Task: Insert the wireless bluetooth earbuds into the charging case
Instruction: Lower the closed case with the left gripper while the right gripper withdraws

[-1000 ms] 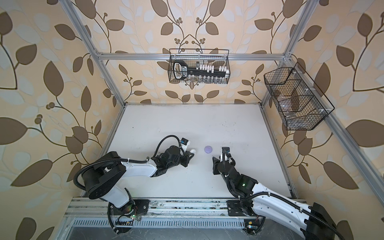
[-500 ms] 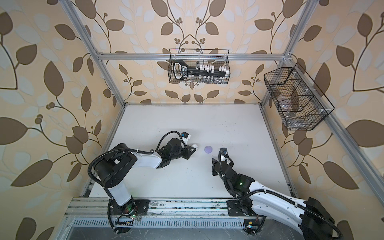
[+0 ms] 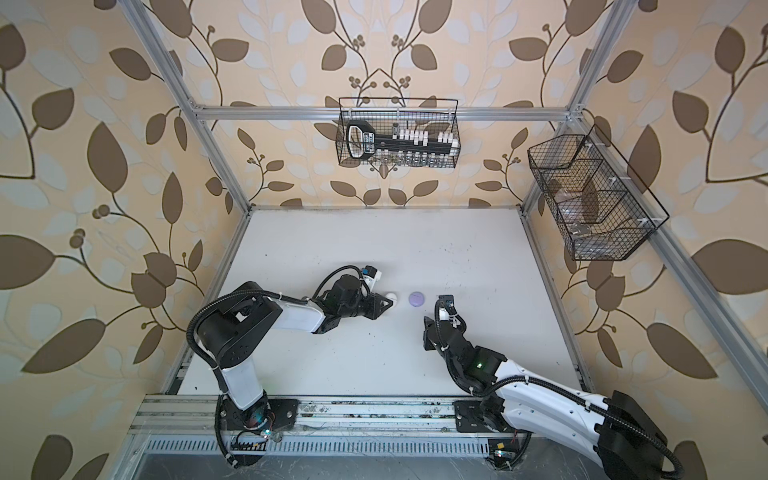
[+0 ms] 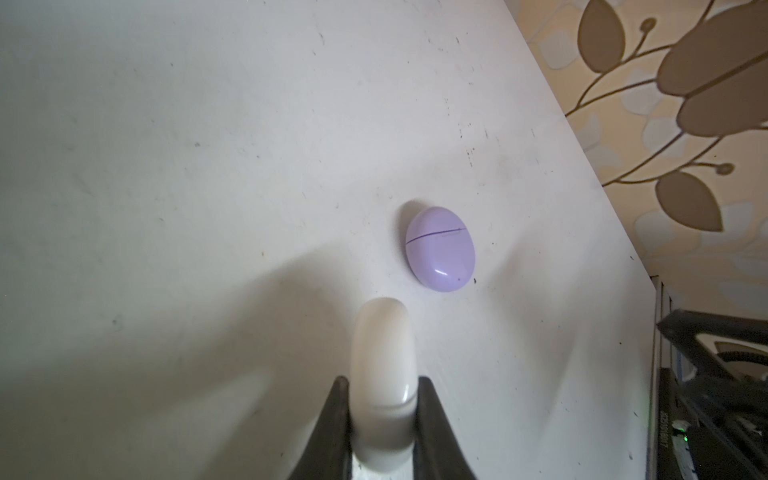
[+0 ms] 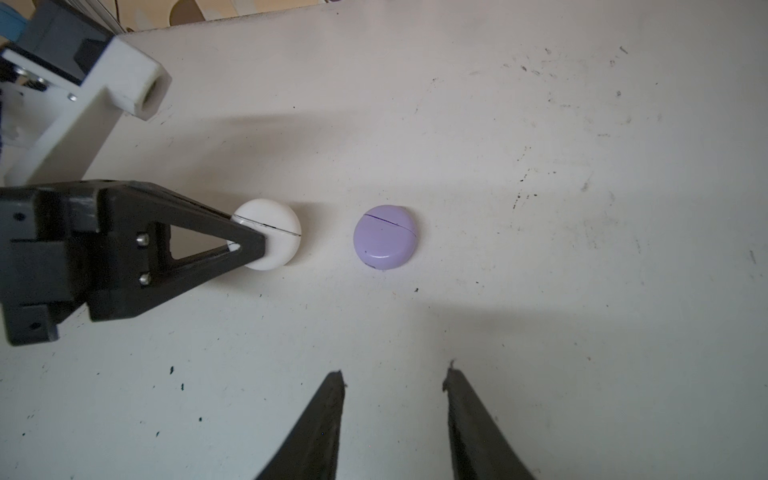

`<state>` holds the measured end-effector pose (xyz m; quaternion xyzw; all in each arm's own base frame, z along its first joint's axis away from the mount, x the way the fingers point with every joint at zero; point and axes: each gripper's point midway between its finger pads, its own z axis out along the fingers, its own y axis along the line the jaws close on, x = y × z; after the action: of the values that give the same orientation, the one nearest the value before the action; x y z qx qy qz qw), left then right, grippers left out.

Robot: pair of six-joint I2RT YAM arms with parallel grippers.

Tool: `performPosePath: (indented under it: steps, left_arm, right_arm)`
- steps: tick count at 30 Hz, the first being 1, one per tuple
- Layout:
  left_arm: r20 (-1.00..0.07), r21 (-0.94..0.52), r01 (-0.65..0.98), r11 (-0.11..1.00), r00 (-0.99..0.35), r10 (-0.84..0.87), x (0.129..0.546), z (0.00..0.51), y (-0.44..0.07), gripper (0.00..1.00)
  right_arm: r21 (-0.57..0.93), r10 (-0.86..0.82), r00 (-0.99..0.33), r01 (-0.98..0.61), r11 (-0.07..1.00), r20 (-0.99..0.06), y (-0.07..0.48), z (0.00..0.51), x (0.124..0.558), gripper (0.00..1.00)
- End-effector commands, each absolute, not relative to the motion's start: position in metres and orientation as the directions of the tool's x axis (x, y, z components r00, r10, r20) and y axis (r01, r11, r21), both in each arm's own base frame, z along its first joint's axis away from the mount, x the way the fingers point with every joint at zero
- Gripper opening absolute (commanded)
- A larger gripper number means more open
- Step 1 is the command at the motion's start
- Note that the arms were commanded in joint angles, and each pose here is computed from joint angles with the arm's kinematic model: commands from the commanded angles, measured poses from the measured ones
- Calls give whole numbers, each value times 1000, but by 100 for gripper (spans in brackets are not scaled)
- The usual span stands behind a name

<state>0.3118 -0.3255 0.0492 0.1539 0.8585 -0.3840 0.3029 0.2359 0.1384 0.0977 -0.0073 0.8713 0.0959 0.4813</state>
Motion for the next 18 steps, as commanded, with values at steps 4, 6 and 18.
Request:
performPosePath:
  steps: [4, 6, 18]
  left_arm:
    - [-632, -564, 509, 651, -773, 56, 316, 54, -329, 3]
    - [-629, -560, 507, 655, -775, 62, 315, 53, -329, 7]
    - [-611, -560, 480, 675, -790, 55, 317, 51, -325, 37]
  right_arm:
    - [191, 116, -515, -95, 977, -849, 142, 112, 242, 42]
    - [191, 116, -515, -95, 977, -849, 142, 112, 242, 42]
    - [196, 117, -519, -101, 975, -847, 143, 112, 243, 42]
